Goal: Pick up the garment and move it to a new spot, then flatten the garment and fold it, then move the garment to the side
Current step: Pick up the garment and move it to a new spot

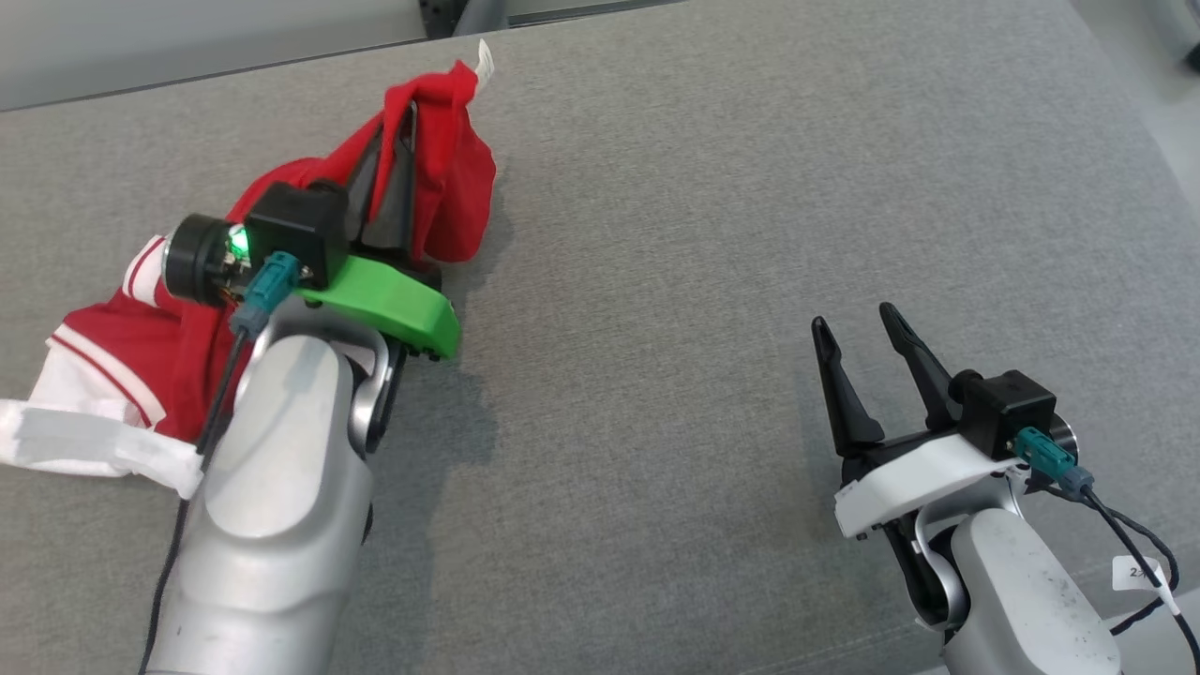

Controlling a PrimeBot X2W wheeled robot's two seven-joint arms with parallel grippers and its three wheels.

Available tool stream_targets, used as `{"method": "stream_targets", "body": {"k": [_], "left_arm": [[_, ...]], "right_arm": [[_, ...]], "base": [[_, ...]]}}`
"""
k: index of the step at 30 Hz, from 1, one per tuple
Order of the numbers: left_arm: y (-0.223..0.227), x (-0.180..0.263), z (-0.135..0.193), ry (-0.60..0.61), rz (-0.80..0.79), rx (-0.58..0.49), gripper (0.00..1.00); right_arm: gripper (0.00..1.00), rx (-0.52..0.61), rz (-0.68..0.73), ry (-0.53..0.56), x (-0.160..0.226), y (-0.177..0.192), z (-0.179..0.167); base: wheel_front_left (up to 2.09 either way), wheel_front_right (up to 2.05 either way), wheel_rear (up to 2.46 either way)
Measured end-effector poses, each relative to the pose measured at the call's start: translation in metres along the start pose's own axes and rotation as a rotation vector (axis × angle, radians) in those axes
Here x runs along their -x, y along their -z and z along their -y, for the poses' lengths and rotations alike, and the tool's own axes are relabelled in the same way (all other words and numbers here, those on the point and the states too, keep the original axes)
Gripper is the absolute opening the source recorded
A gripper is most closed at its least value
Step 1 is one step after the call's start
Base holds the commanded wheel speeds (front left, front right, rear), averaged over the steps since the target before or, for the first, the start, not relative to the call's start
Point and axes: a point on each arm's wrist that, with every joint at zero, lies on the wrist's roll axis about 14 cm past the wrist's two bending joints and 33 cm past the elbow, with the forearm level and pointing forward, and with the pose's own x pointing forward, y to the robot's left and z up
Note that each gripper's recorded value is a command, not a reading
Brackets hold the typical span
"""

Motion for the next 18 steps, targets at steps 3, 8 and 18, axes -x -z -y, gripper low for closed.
{"method": "stream_targets", "body": {"k": [3,8,18], "left_arm": [[0.024,0.002,0.033,0.082,-0.054,0.04,0.0],[0.04,0.009,0.092,0.233,-0.084,0.14,0.0],[0.042,0.025,0.112,0.258,-0.097,0.188,1.0]], "right_arm": [[1.0,0.004,0.002,0.04,0.008,-0.002,0.012],[1.0,0.008,-0.001,0.074,0.013,-0.002,0.023],[1.0,0.011,0.006,0.054,0.012,-0.006,0.017]], "base": [[0.0,0.0,0.0],[0.0,0.0,0.0],[0.0,0.0,0.0]]}}
